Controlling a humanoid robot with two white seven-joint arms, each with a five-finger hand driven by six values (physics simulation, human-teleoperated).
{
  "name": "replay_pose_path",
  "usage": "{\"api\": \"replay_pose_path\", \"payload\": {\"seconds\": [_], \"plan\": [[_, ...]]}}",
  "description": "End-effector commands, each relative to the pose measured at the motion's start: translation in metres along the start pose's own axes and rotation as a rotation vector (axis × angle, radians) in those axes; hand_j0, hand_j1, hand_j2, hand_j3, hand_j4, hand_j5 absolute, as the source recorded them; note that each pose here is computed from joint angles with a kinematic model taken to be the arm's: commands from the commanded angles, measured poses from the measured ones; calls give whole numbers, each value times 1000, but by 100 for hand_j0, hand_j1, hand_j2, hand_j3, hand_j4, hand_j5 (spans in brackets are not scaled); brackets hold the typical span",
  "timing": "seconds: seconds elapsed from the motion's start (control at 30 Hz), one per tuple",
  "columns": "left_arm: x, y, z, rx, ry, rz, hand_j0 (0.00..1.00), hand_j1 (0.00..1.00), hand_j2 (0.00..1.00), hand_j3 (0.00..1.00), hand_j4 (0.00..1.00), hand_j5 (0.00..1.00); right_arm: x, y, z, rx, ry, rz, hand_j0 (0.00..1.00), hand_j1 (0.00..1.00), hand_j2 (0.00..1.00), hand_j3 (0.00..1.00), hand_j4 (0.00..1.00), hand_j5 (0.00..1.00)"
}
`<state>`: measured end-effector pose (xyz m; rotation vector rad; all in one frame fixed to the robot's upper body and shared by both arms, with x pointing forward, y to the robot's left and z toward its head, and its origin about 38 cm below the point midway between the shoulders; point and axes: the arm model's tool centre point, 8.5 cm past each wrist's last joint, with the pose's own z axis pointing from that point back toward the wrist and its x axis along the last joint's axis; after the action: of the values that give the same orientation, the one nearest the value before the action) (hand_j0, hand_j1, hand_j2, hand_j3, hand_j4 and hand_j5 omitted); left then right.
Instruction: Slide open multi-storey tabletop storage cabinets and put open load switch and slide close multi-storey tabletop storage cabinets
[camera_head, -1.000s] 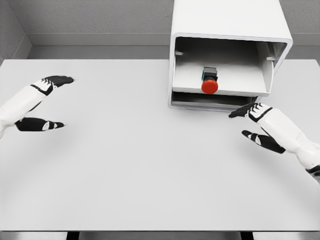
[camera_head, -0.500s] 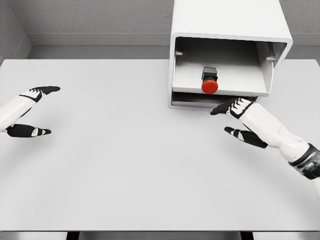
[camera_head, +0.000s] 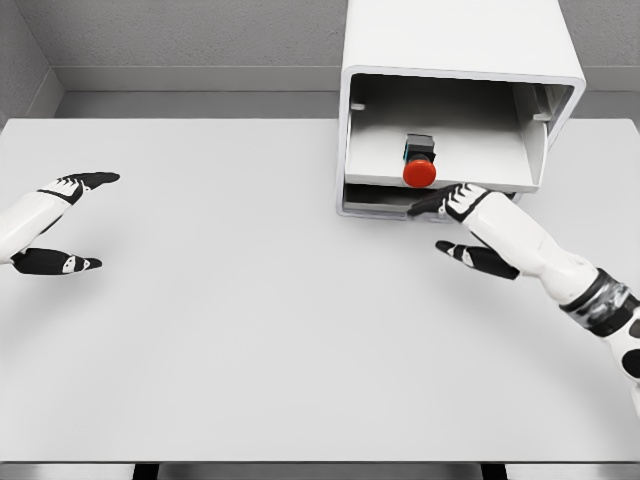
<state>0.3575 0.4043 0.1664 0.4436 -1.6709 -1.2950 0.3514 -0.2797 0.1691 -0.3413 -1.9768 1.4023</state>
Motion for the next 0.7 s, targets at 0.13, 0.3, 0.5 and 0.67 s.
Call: {"api": "replay_pose_path", "payload": {"seconds": [0.13, 0.3, 0.5, 0.67], "plan": [[0, 1, 0, 5, -2, 6, 100, 100, 100, 100, 100, 100, -13, 10, 0, 23, 30, -29, 73, 73, 73, 73, 73, 73], [1, 1, -1, 5, -5, 5, 100, 100, 100, 100, 100, 100, -22, 12, -2, 26, 50, -35, 73, 73, 73, 73, 73, 73], [2, 2, 0, 6, -6, 3, 100, 100, 100, 100, 100, 100, -30, 7, -5, 19, 63, -28, 74, 74, 74, 74, 74, 74], [2, 2, 0, 6, -6, 3, 100, 100, 100, 100, 100, 100, -41, 2, -23, 15, 63, -27, 77, 77, 77, 77, 77, 77]]}}
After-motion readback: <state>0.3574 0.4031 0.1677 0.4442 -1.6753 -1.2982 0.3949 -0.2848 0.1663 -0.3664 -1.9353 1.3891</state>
